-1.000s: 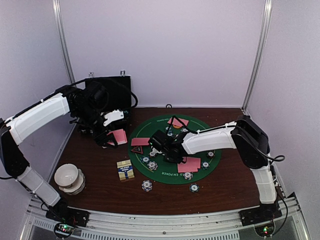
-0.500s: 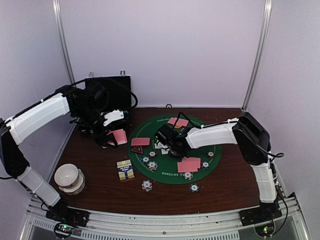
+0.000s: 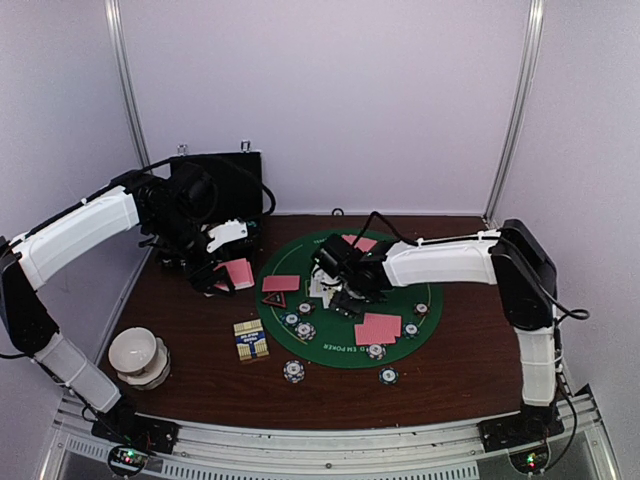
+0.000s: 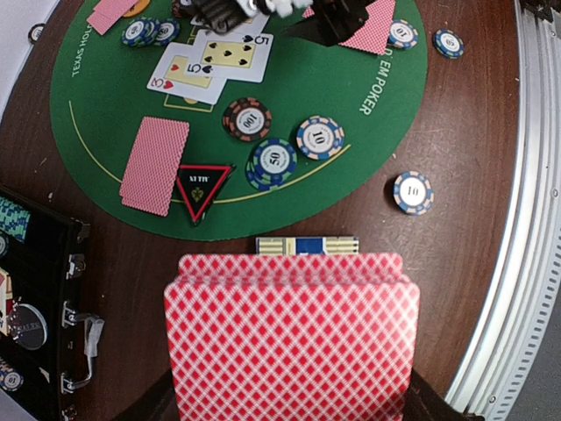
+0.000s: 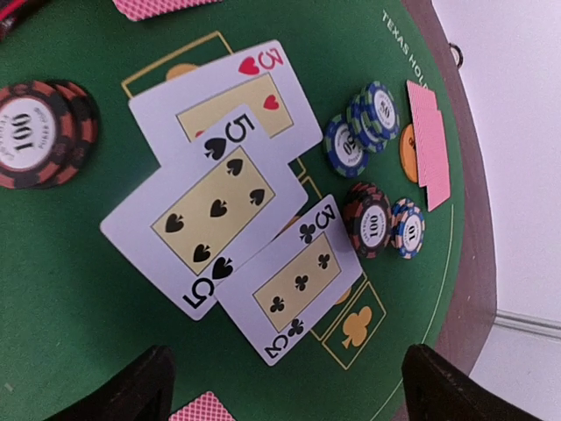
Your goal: Distribute texas hold em gaming equipment
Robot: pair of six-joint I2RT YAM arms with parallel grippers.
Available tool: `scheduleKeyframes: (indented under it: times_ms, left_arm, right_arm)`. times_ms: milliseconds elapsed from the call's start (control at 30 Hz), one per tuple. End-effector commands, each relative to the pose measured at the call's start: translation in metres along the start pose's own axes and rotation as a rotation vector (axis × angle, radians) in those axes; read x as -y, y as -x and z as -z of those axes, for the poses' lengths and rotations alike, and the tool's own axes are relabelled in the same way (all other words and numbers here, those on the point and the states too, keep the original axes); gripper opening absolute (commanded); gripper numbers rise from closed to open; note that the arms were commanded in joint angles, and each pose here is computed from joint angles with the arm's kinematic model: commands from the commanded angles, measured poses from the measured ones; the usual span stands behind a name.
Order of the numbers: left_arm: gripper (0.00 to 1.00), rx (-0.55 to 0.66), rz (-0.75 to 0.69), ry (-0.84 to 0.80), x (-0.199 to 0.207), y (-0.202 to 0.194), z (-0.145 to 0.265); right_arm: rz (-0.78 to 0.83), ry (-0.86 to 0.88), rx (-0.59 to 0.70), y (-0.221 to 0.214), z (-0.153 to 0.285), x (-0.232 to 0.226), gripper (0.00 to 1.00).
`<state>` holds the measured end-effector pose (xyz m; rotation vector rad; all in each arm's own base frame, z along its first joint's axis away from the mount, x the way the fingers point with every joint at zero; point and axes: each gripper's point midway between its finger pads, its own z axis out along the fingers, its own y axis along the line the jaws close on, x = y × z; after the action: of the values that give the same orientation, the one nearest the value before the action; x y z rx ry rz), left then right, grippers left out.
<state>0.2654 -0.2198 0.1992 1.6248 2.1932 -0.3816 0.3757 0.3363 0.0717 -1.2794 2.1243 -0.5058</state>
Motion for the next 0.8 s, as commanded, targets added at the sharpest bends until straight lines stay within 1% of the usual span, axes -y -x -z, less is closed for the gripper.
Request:
scheduleKeyframes:
  times_ms: [0, 167, 233, 300, 533, 567, 633, 767]
  left_arm:
    - [0.00, 0.039, -0.011, 0.021, -0.003, 0.010, 0.013]
    - [0.00, 0.042, -0.011, 0.022, -0.004, 0.011, 0.013]
    - [0.00, 0.040, -0.010, 0.021, -0.004, 0.010, 0.013]
    - [0.00, 0.041, -0.007, 0.018, -0.004, 0.011, 0.012]
    - [0.00, 0.052, -0.004, 0.022, -0.005, 0.013, 0.012]
    - [0.00, 0.053, -0.003, 0.022, -0.005, 0.013, 0.012]
    - [0.00, 0.054, -0.002, 0.020, -0.005, 0.014, 0.012]
    - [0.00, 0.057, -0.003, 0.018, -0.004, 0.014, 0.012]
  right_arm:
    - [-0.267, 0.038, 0.163, 0.037, 0.063, 0.044, 0.99]
    - [-0.643, 0.233, 0.300, 0.059, 0.109, 0.072, 0.99]
    - [-0.751, 0.372, 0.345, 0.070, 0.124, 0.070, 0.99]
    - [-0.826, 0.511, 0.352, 0.080, 0.135, 0.060, 0.99]
    - [-1.003, 1.096, 0.336, 0.125, 0.171, -0.001, 0.99]
    - [-1.017, 1.157, 0.335, 0.131, 0.175, -0.007, 1.00]
    - [-1.035, 1.235, 0.327, 0.138, 0.181, -0.016, 0.99]
    - [-1.033, 1.333, 0.315, 0.152, 0.189, -0.032, 1.00]
